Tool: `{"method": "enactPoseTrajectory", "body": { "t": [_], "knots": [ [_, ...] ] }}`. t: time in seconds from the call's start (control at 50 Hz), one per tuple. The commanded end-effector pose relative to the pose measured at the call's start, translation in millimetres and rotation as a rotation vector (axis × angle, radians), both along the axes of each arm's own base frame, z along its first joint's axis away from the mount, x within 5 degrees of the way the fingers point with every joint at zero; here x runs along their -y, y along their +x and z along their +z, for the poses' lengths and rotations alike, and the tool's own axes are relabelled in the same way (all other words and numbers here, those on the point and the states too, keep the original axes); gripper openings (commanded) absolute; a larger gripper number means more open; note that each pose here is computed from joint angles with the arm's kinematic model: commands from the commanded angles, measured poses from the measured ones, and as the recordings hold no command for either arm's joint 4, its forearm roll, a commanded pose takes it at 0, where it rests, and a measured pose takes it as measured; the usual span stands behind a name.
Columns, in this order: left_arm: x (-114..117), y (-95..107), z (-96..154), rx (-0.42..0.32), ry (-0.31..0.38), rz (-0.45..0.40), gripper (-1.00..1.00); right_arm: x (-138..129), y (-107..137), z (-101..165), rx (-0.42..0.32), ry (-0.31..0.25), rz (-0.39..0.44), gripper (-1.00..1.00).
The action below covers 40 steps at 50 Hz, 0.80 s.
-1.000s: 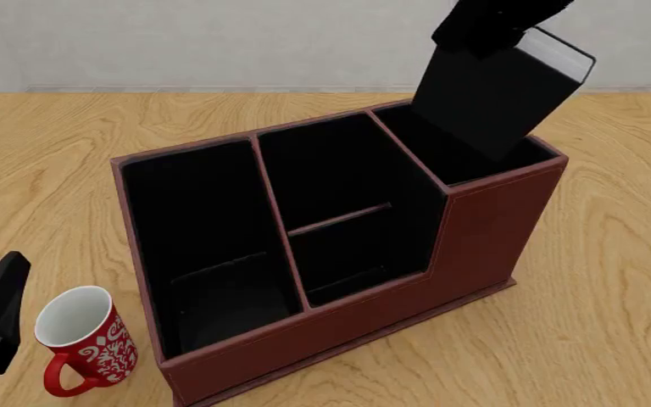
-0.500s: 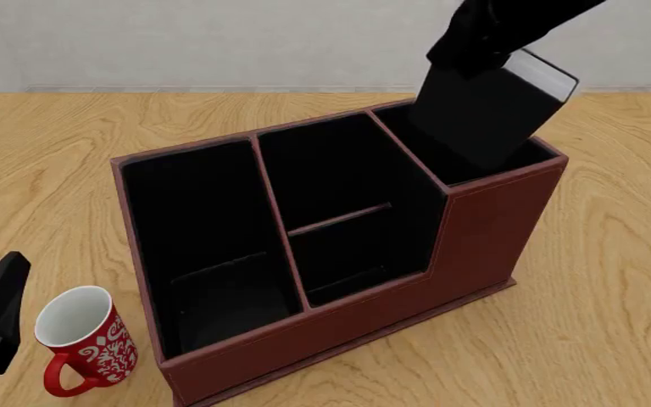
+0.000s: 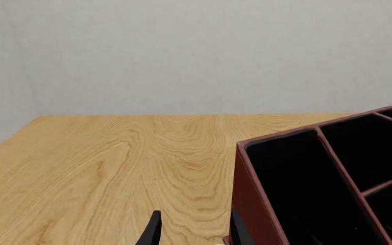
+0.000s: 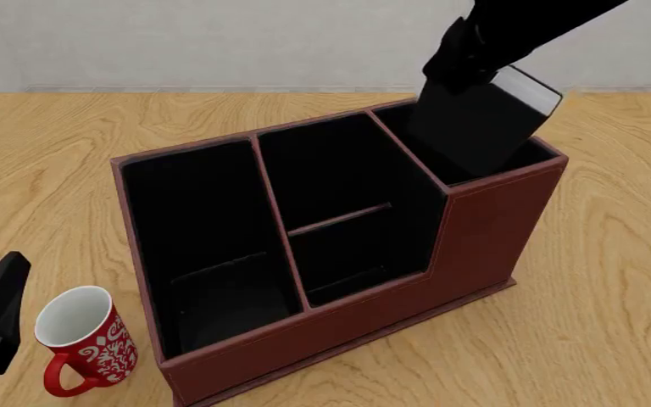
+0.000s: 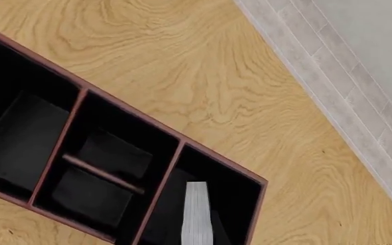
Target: Pick up the book and place it in the right compartment of the caddy.
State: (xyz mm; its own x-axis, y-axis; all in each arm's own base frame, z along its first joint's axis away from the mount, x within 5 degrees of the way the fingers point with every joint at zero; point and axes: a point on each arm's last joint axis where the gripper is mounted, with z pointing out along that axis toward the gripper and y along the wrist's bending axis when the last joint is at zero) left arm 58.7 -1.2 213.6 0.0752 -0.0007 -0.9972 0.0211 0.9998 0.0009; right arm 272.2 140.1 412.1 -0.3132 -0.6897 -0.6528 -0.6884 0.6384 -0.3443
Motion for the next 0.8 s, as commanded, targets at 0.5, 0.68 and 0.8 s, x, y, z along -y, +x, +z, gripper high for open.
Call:
{"method": "enactPoseTrajectory", "body": {
  "t": [0.5, 0.68, 0.8],
  "knots": [
    [0, 0, 0, 0.000, 0.000, 0.000, 1.00, 7, 21, -22, -0.004, 0.007, -0.063, -1.00],
    [0, 0, 0, 0.000, 0.000, 0.000, 1.00, 7, 23, -24, -0.005, 0.011, -0.068, 1.00],
    [0, 0, 0, 0.000, 0.000, 0.000, 1.00, 9, 23, -21, 0.004, 0.012, -0.070, 1.00]
  ]
}}
